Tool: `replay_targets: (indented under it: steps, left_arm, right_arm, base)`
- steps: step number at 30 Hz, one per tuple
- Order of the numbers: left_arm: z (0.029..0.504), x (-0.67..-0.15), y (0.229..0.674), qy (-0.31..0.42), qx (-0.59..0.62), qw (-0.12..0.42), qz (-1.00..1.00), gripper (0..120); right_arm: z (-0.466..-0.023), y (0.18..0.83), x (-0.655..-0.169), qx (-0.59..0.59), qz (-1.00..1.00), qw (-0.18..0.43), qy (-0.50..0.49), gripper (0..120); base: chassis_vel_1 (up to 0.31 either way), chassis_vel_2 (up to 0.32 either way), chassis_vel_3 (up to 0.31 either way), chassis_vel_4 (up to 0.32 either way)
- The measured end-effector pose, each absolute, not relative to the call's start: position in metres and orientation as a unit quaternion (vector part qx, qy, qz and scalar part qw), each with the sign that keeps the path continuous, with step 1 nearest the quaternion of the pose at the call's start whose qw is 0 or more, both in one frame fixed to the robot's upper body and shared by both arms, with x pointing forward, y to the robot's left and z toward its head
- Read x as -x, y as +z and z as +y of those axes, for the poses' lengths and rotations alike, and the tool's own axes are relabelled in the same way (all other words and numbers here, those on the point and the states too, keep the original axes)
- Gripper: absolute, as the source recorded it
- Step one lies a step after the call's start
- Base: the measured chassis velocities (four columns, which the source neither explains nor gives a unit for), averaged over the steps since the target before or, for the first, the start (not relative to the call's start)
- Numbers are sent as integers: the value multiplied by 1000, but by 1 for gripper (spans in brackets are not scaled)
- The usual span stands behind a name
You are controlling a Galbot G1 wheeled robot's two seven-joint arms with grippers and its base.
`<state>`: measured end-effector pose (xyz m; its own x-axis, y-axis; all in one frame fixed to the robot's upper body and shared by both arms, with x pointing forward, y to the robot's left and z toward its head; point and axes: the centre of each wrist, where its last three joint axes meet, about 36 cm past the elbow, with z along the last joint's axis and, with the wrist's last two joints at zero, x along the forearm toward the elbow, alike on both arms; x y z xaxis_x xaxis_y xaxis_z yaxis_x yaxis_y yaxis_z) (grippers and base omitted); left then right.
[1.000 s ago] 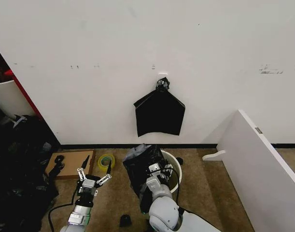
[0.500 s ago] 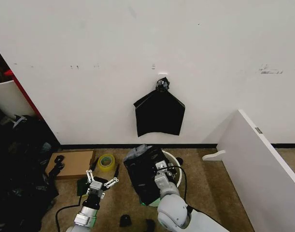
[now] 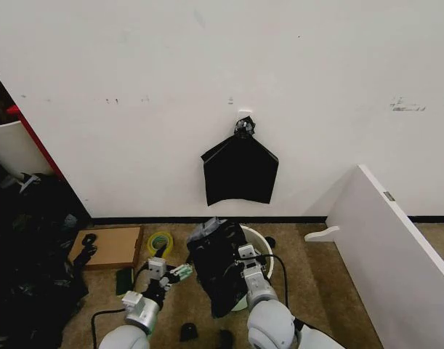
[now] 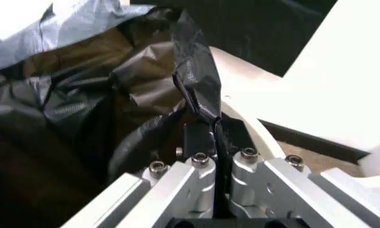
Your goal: Place the garbage bag over the trash bin.
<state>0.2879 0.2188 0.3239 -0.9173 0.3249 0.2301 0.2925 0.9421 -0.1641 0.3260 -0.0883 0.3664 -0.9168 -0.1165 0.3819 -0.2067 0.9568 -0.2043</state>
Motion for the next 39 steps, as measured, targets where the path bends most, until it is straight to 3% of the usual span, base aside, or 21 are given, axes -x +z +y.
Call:
replay_targets:
  steps: [4,9,32,39]
  left_arm:
    - [191,-288,333,63,142,198,-968,100]
    - [165,-294,339,66,105,238,-963,100]
    - [122,-344,343,89,75,319,-941,99]
    - [119,-356,340,76,67,344,-933,74]
  right_arm:
    - [-93,361,-333,-88,-972,194,100,0]
    - [-92,360,-334,-92,-972,195,99,0]
    - [-87,357,-332,-102,-973,169,120,0]
    - [-86,357,-332,-102,-973,168,121,0]
  base:
    - [0,0,0,0]
    - [0,0,0,0]
    - [0,0,0,0]
    - [0,0,0,0]
